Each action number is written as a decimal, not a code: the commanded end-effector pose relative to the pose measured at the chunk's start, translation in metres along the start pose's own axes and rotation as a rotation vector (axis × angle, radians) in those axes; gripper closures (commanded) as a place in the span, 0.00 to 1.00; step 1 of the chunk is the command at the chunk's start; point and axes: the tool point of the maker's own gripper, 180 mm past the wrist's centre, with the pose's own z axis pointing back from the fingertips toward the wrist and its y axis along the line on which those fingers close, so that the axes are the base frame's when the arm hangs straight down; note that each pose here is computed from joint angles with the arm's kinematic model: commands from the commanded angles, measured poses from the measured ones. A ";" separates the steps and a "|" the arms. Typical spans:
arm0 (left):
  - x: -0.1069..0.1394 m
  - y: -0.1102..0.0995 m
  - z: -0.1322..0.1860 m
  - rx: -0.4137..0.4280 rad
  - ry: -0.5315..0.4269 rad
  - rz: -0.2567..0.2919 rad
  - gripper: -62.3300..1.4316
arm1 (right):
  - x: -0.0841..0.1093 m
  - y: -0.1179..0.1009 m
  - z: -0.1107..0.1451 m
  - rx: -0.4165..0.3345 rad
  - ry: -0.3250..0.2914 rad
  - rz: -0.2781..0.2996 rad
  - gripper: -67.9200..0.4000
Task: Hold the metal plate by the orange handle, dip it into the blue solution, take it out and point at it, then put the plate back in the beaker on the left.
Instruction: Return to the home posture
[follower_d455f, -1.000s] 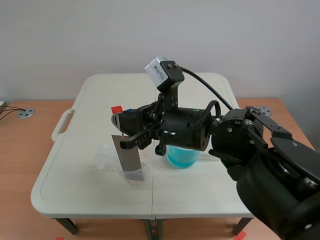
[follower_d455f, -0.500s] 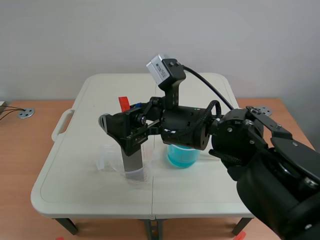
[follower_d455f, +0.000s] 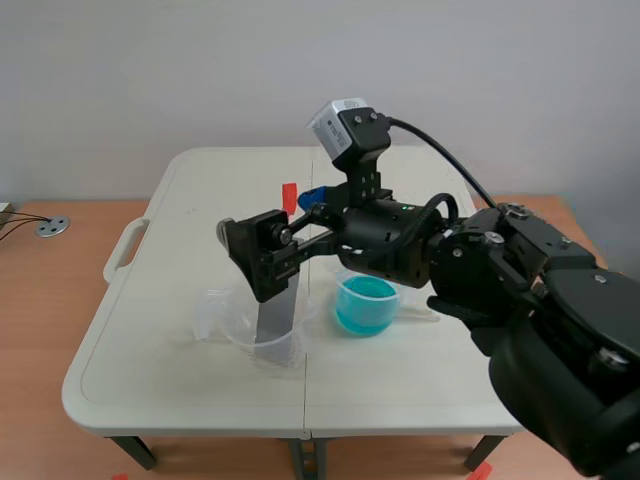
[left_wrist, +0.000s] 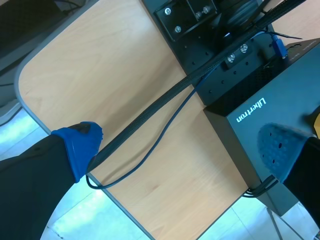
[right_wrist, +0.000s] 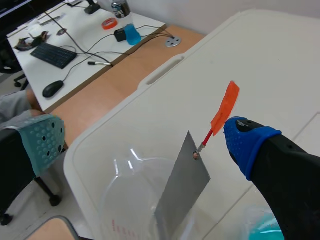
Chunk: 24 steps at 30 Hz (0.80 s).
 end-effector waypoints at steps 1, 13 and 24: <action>0.001 -0.004 0.000 -0.008 -0.007 0.003 0.00 | 0.024 -0.005 0.005 -0.003 -0.052 0.050 0.02; 0.032 0.013 -0.017 0.034 -0.077 -0.012 0.00 | 0.039 -0.030 0.057 -0.129 -0.046 0.182 0.02; 0.197 0.115 0.019 0.303 -0.494 -0.152 0.00 | 0.032 -0.040 0.123 -0.233 -0.045 0.220 0.02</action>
